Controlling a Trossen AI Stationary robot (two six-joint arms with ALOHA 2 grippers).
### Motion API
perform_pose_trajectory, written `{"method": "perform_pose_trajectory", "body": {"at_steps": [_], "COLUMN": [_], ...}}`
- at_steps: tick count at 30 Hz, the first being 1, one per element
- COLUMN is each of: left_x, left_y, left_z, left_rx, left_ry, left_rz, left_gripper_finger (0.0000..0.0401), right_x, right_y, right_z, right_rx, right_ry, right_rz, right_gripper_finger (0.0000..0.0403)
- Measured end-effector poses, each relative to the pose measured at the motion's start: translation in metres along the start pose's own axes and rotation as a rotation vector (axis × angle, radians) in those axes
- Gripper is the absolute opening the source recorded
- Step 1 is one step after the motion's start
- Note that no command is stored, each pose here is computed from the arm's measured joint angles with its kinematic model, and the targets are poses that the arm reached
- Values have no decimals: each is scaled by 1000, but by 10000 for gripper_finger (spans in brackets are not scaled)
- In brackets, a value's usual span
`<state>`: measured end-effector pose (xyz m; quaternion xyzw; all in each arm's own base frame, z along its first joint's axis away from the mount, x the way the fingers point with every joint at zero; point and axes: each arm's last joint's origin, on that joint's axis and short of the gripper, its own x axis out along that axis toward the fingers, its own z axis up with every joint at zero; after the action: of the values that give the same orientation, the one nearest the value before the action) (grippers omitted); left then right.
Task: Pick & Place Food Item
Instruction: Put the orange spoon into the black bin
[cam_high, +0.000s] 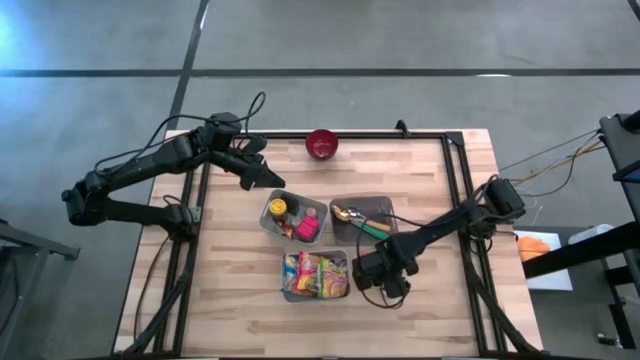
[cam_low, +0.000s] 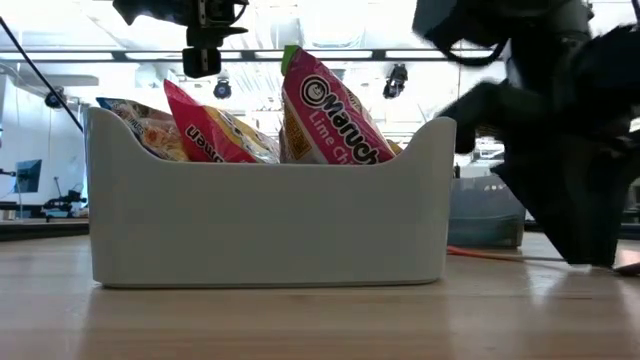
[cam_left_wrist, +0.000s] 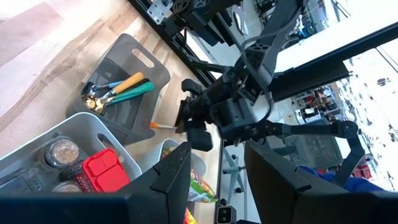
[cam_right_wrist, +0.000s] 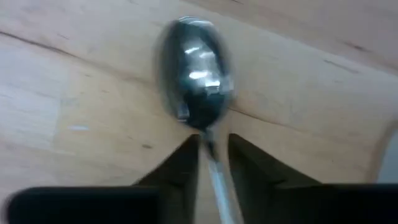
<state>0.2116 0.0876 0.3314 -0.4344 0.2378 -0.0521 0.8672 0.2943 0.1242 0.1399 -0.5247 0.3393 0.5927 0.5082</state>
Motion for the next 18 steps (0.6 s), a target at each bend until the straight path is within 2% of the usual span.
{"method": "perform_pose_trajectory", "body": {"at_steps": [6,13,18], "left_x": [0,0,0], "left_y": [0,0,0], "left_z": [0,0,0], "left_rx": [-1,-5,-5], "left_ry": [1,2,2], "left_rz": [0,1,1], "left_gripper_finger": [152,152,152], "right_x": [16,27,11], "right_y": [-7,-22,-37], "right_z": [-9,-12,-10], "right_rx": [50,91,176], "right_ry": [-45,-52,-33], "right_rz": [64,168,171], "right_gripper_finger": [17,21,19]}}
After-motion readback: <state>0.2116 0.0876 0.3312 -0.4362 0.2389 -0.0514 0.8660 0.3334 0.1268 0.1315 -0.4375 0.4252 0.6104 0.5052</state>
